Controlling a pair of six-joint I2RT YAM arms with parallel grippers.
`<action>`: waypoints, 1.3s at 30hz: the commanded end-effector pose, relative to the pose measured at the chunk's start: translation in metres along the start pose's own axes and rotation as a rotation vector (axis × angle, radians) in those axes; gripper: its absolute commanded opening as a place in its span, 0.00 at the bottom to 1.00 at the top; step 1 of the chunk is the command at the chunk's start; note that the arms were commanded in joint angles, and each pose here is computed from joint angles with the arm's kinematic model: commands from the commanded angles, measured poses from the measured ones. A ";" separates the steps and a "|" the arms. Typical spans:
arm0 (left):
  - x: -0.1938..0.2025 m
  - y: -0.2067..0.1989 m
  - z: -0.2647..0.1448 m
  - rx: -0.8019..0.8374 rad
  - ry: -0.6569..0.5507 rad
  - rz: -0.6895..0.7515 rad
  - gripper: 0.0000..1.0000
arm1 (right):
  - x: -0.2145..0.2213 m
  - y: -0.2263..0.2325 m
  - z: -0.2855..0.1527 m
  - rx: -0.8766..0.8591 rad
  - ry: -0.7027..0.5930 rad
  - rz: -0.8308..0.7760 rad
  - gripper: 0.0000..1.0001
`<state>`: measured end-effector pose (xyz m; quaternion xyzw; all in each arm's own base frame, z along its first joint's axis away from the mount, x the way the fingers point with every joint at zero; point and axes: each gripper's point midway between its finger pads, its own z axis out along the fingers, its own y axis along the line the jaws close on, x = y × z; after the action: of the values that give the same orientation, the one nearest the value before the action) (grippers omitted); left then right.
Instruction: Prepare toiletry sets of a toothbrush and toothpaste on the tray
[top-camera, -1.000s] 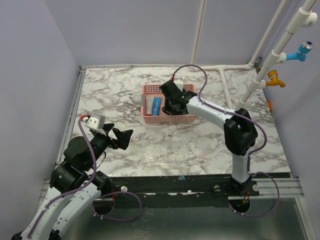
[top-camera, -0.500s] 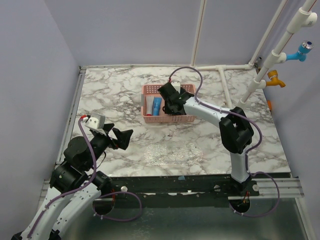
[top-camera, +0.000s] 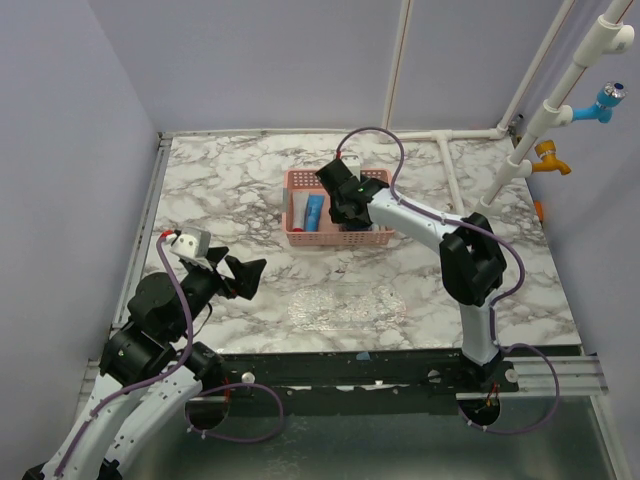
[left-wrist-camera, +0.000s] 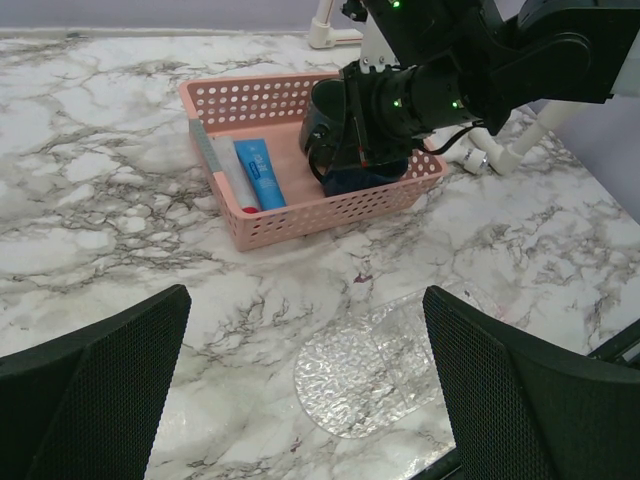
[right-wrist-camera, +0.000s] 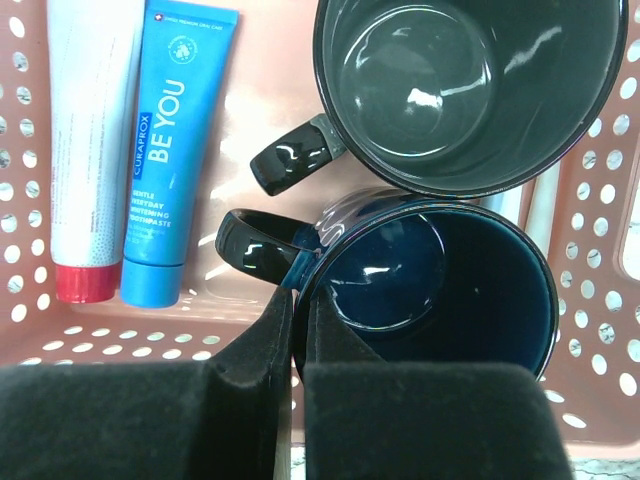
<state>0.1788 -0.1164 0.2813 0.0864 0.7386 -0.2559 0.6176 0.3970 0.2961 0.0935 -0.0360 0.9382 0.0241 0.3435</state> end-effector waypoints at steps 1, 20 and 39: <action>0.002 -0.001 0.000 0.007 0.016 0.000 0.99 | -0.021 0.002 -0.018 -0.008 -0.047 -0.022 0.00; 0.001 0.002 0.000 -0.012 0.012 0.001 0.99 | -0.064 0.023 -0.109 -0.084 -0.234 -0.132 0.01; -0.017 0.036 -0.017 -0.197 -0.104 -0.027 0.99 | 0.009 0.110 -0.208 -0.410 -0.274 -0.403 0.01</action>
<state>0.1809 -0.0980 0.2876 0.0504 0.7300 -0.2307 0.6414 0.2688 0.3827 0.2346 -0.2559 0.8521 0.1124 0.4425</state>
